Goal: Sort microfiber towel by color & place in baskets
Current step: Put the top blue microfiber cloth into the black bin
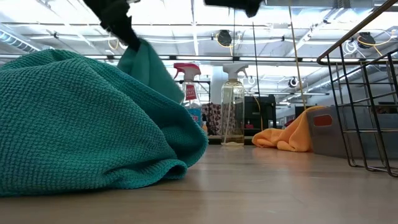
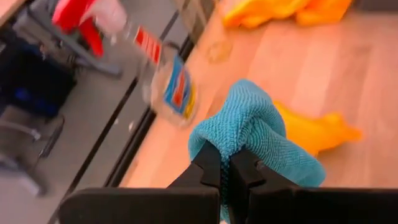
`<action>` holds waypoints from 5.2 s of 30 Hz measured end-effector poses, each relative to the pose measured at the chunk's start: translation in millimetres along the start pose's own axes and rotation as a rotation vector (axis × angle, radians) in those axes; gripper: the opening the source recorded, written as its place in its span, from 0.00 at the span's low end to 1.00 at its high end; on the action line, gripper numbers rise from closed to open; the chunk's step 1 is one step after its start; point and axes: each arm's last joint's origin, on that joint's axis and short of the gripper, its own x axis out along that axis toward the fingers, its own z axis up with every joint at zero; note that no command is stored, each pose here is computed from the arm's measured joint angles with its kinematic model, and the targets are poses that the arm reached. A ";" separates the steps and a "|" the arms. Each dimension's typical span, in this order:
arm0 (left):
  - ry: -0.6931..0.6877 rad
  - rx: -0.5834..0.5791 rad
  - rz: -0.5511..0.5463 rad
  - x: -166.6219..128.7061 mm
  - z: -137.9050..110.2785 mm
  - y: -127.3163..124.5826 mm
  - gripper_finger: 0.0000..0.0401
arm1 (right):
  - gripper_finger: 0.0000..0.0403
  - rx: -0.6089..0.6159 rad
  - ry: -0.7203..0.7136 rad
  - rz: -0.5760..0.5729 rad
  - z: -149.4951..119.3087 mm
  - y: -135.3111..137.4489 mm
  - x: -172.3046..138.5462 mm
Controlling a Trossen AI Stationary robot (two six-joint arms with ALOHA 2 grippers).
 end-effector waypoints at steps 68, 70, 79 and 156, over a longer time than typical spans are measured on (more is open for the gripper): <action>-0.323 -0.047 -0.289 -4.0 33.4 -91.9 0.57 | 0.01 0.139 0.066 0.118 -13.6 -26.2 21.1; -0.325 -0.046 -0.293 -4.9 33.2 -92.8 0.57 | 0.01 0.135 0.074 0.125 -9.1 -26.3 12.2; -0.312 -0.117 -0.309 -4.2 32.9 -95.4 0.57 | 0.01 0.127 0.145 0.090 6.9 -31.9 -37.9; -0.316 -0.080 -0.315 44.0 32.1 -144.6 0.57 | 0.02 0.305 0.826 -0.064 -35.5 -50.6 -185.6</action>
